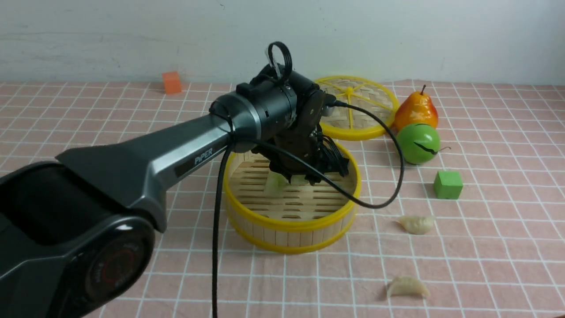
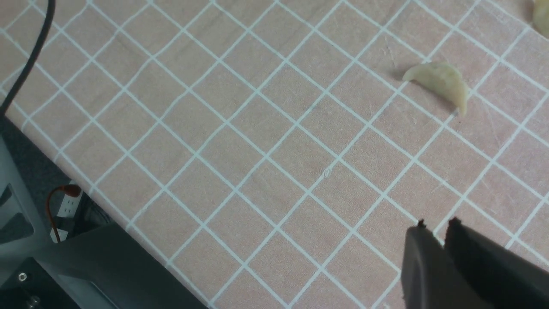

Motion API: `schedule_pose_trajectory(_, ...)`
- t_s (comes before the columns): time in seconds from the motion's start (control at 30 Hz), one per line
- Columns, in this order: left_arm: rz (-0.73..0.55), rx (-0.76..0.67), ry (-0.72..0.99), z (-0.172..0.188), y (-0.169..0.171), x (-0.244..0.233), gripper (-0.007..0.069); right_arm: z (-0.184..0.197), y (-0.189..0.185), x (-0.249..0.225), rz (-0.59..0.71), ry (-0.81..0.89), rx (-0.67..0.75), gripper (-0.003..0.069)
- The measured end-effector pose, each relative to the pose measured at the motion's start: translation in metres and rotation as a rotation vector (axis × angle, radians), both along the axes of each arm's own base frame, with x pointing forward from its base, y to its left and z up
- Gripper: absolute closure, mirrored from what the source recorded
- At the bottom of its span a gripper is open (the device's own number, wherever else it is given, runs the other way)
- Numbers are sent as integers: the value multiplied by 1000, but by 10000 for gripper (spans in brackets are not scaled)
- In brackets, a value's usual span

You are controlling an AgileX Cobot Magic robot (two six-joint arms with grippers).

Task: Put the dumplings into the steamer on the table with the pink tablecloth.
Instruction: 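Place the dumpling into the bamboo steamer basket with the left gripper, then reach for and grasp a dumpling lying on the table beside the steamer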

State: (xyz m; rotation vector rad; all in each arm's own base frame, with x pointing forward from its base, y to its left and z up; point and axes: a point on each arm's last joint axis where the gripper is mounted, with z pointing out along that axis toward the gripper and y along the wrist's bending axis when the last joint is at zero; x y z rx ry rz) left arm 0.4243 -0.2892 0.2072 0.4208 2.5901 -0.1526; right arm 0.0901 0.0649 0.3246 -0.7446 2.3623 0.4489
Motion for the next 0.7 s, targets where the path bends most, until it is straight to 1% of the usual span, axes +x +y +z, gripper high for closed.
schedule_pose_trajectory(0.03,-1,3,1,-3,0,1,268,0,-1,1,-30,10,1,583)
schedule_pose_trajectory(0.1,-1,3,1,-3,0,1,236,-1,-3,2,-71,19,-3,587)
schedule_pose_trajectory(0.13,-1,3,2,-2,0,0,223,-2,-6,3,-103,18,-19,594)
schedule_pose_trajectory(0.17,0,3,1,-2,0,0,221,-2,-6,3,-108,21,-17,594)
schedule_pose_trajectory(0.2,2,4,4,4,1,-1,215,-3,-9,7,-157,23,-46,617)
schedule_pose_trajectory(0.3,9,-1,-6,27,5,-6,216,-6,-13,14,-206,25,-106,665)
schedule_pose_trajectory(0.37,14,-18,-32,62,11,-14,231,-5,-13,25,-227,28,-152,680)
schedule_pose_trajectory(0.4,14,-19,-35,65,12,-15,233,-5,-13,25,-229,27,-154,680)
schedule_pose_trajectory(0.47,0,-33,-98,123,27,-34,282,0,-9,42,-242,35,-190,680)
schedule_pose_trajectory(0.5,-7,-33,-113,140,33,-42,297,1,-8,47,-247,38,-192,680)
schedule_pose_trajectory(0.53,-8,-33,-117,144,35,-44,308,2,-8,49,-251,40,-193,680)
schedule_pose_trajectory(0.57,-14,-34,-137,164,43,-54,333,3,-7,55,-256,46,-195,680)
schedule_pose_trajectory(0.6,-24,-28,-166,194,57,-73,386,5,-4,68,-256,56,-203,680)
schedule_pose_trajectory(0.63,-28,-27,-181,207,65,-82,423,5,-2,74,-246,63,-203,680)
schedule_pose_trajectory(0.67,-28,-44,-225,232,79,-101,474,3,2,84,-206,72,-215,680)
schedule_pose_trajectory(0.7,-28,-46,-235,238,84,-108,502,1,4,88,-175,78,-228,680)
